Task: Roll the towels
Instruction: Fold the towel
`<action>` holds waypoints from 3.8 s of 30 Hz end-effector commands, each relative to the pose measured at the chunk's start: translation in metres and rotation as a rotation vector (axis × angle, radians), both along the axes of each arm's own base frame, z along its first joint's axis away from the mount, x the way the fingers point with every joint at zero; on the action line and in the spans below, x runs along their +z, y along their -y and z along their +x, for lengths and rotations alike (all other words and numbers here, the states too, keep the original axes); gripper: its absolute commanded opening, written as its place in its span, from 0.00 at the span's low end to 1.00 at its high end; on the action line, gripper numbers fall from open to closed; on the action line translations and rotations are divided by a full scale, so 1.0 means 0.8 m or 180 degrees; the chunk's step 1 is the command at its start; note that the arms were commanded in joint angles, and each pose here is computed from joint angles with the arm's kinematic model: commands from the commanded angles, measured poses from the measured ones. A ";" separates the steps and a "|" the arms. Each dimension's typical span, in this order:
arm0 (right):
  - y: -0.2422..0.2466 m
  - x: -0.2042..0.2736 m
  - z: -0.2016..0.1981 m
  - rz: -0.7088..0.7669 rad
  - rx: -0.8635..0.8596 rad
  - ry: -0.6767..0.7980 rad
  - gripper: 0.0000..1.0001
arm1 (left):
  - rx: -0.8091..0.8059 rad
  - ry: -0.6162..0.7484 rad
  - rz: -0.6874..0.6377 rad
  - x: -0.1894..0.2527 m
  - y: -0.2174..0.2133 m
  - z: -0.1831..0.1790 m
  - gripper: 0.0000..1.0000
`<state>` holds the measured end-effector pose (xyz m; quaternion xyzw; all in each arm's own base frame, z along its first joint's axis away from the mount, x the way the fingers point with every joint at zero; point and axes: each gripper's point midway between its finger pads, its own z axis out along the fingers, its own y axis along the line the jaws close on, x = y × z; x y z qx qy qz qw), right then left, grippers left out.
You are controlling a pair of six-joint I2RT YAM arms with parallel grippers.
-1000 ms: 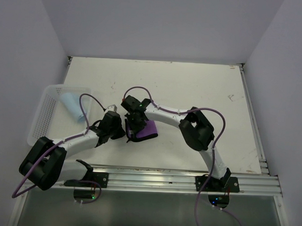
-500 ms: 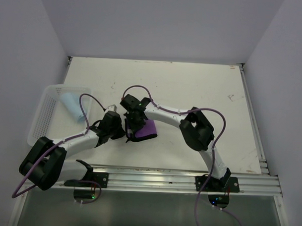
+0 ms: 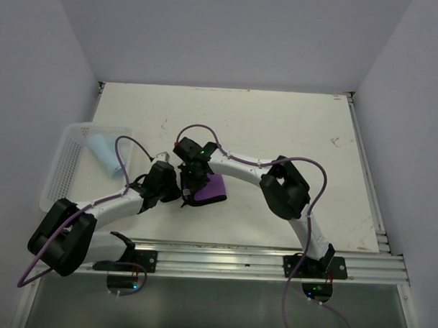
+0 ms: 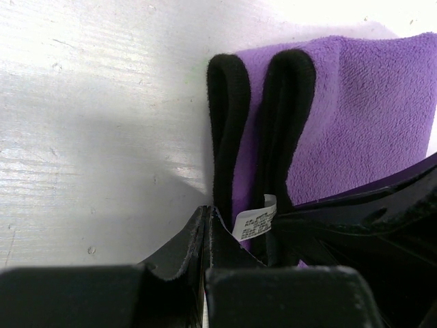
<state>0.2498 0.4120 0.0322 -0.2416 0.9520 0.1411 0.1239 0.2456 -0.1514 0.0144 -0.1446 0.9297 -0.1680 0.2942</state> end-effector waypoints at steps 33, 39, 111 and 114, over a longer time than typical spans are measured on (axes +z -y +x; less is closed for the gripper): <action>0.044 0.123 0.046 0.0690 -0.0410 0.0421 0.44 | 0.0059 0.0337 0.0182 0.068 -0.016 0.020 0.00; 0.092 0.118 0.057 0.0704 -0.0725 0.0435 0.18 | 0.0074 0.0577 0.0231 0.106 -0.020 0.041 0.00; 0.160 0.070 0.025 0.0917 -0.1391 0.0394 0.25 | -0.0900 0.0686 -0.0351 0.026 0.146 0.136 0.00; 0.163 0.075 0.025 0.0922 -0.1389 0.0414 0.27 | -0.0881 0.0708 -0.0360 0.030 0.144 0.136 0.00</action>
